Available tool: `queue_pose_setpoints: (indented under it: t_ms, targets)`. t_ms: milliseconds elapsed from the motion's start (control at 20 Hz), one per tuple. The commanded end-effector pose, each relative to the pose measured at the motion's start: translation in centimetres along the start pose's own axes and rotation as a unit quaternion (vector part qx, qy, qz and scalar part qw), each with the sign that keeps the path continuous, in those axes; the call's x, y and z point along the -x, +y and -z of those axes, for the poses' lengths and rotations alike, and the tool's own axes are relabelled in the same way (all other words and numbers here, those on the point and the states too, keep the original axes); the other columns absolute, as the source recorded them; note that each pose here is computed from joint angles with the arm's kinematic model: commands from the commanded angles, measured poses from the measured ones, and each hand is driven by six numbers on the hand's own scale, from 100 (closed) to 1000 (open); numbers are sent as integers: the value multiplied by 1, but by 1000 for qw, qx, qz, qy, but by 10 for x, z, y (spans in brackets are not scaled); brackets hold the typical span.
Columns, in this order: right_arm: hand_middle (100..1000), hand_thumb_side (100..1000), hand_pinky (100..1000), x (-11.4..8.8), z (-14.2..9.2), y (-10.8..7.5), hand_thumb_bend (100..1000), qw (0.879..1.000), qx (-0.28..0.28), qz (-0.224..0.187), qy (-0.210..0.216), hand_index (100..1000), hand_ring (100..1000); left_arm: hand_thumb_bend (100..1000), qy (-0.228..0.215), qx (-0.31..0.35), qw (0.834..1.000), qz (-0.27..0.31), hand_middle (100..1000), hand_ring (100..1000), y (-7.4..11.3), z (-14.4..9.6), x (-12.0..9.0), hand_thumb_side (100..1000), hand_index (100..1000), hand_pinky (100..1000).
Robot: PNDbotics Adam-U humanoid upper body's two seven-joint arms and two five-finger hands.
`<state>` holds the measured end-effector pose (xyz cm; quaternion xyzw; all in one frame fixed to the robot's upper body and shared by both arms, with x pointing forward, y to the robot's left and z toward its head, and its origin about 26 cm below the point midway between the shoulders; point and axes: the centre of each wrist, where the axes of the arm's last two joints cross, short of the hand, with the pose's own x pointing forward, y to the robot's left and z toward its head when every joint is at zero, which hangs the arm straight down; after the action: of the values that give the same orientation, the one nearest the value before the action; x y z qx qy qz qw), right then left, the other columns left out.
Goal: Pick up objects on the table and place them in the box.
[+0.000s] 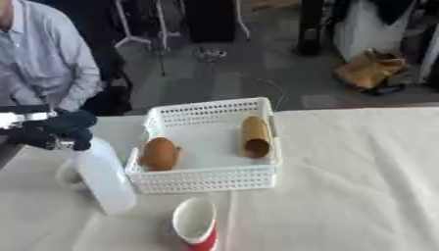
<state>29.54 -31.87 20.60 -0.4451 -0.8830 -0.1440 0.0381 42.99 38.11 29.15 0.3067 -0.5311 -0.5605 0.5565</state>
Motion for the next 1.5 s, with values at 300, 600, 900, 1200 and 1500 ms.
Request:
queue_pose_setpoints:
  t_ms: [300,600,900,1200,1500]
  targets:
    - [646,1000,705,-3,10,-1,100,1000,22,11,-16,715,832,547,-3,-7,1000,-9,521,614,9,-9,4,757,658,650]
    - [645,1000,705,-3,10,-1,100,1000,23,10,-16,715,832,548,-10,-12,999,-29,577,642,5,-6,6,782,684,671]
    - [643,1000,704,-3,10,-1,100,1000,24,9,-15,713,831,595,-23,-19,998,-56,660,727,-1,-3,7,815,782,701]
    - [642,1000,703,-2,11,-2,100,1000,26,6,-12,711,832,598,-32,-4,997,-65,627,713,-6,-1,7,807,775,703]
    - [642,1000,705,-2,12,-2,100,1000,28,5,-13,710,831,548,-35,-6,996,-80,553,649,-12,2,9,787,707,672]
